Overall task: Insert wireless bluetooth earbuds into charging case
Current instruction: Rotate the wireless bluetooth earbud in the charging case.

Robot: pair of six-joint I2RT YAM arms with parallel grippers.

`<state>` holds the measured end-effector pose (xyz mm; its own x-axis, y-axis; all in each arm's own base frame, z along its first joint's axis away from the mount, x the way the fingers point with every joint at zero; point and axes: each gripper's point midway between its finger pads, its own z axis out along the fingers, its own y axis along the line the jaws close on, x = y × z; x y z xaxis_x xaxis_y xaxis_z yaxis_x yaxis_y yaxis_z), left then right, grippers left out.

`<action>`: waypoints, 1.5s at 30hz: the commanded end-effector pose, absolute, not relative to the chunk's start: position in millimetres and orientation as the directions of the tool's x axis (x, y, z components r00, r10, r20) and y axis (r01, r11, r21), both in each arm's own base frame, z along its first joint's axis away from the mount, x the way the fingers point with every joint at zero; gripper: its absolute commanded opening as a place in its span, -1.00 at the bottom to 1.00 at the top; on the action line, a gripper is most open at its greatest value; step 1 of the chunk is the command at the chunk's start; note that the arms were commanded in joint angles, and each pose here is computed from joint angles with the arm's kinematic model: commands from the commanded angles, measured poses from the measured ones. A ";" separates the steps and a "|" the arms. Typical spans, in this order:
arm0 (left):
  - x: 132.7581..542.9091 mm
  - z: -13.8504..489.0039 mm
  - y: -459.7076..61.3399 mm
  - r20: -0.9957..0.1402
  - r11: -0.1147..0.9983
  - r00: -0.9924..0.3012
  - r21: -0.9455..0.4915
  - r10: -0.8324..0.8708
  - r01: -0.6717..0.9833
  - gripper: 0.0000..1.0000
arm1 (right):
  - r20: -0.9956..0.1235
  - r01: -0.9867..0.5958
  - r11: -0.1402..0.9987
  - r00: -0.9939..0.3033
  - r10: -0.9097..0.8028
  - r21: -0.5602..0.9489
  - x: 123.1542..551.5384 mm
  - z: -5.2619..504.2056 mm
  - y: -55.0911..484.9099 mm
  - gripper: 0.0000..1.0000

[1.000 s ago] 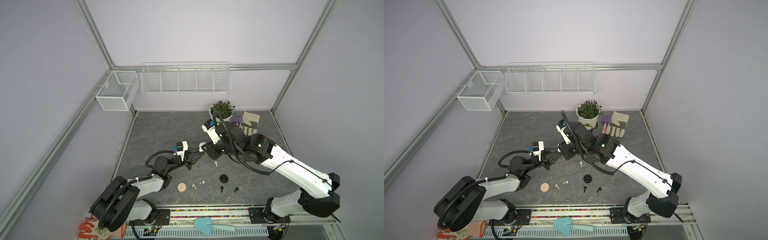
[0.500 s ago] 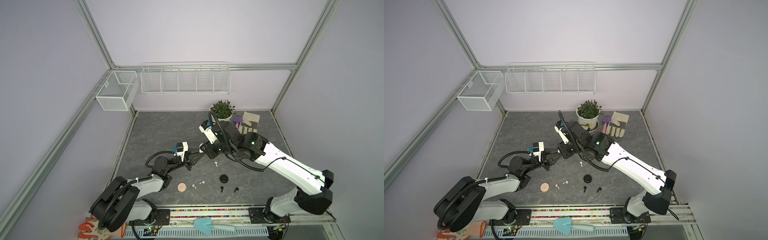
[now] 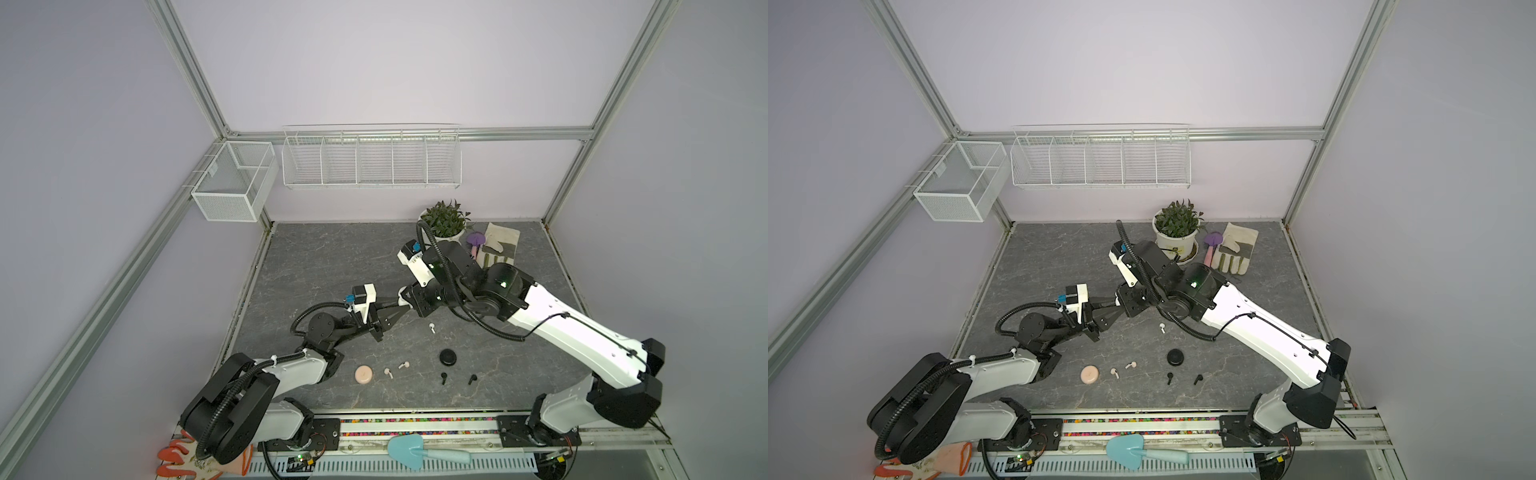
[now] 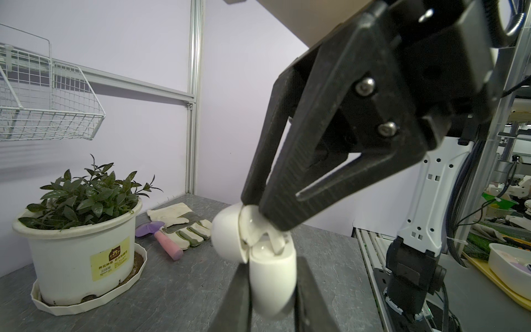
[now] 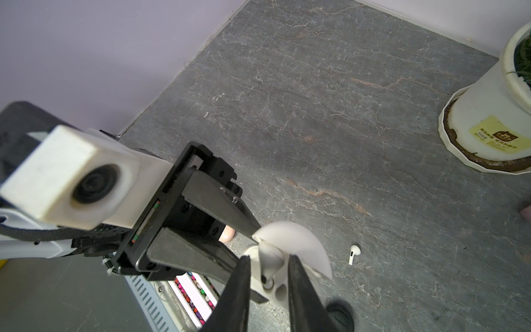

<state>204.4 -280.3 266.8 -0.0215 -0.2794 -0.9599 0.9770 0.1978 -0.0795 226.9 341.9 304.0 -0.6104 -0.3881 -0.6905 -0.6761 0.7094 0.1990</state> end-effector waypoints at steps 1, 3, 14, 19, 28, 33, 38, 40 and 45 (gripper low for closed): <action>197.1 277.4 -276.4 -0.951 0.197 0.040 -0.022 -0.306 0.980 -1.00 | -0.702 -0.680 0.703 -0.605 -0.376 0.209 228.7 308.8 340.7 -0.49; 197.0 277.1 -276.2 -0.951 0.198 0.040 -0.022 -0.306 0.980 -1.00 | -0.701 -0.678 0.704 -0.606 -0.375 0.210 228.6 308.3 339.6 -0.50; 197.6 276.6 -276.3 -0.951 0.200 0.037 -0.026 -0.306 0.980 -1.00 | -0.690 -0.673 0.711 -0.613 -0.383 0.203 228.6 302.8 336.4 -0.52; 197.7 276.3 -276.1 -0.951 0.201 0.037 -0.026 -0.306 0.979 -1.00 | -0.689 -0.665 0.724 -0.613 -0.387 0.184 229.4 301.5 331.2 -0.52; 198.3 276.2 -276.1 -0.951 0.204 0.036 -0.029 -0.307 0.979 -1.00 | -0.687 -0.655 0.737 -0.615 -0.388 0.170 229.1 300.2 324.2 -0.53; 198.3 275.8 -276.1 -0.951 0.204 0.035 -0.030 -0.306 0.979 -1.00 | -0.690 -0.654 0.738 -0.612 -0.386 0.167 228.0 302.3 321.8 -0.53; 198.8 276.2 -276.7 -0.951 0.203 0.035 -0.029 -0.306 0.979 -1.00 | -0.688 -0.667 0.723 -0.611 -0.391 0.180 225.2 301.4 324.5 -0.53; 198.8 276.5 -276.4 -0.951 0.204 0.036 -0.029 -0.307 0.979 -1.00 | -0.685 -0.670 0.720 -0.611 -0.397 0.181 224.3 300.0 325.1 -0.52; 199.2 275.5 -276.8 -0.952 0.204 0.033 -0.031 -0.305 0.979 -1.00 | -0.690 -0.688 0.698 -0.604 -0.399 0.199 220.2 304.1 328.5 -0.49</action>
<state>204.5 -279.7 264.9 -0.0255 -0.2776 -0.9604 0.9759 0.2015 -0.0841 226.1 333.4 298.9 -0.6167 -0.3900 -0.6838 -0.6681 0.7186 0.1927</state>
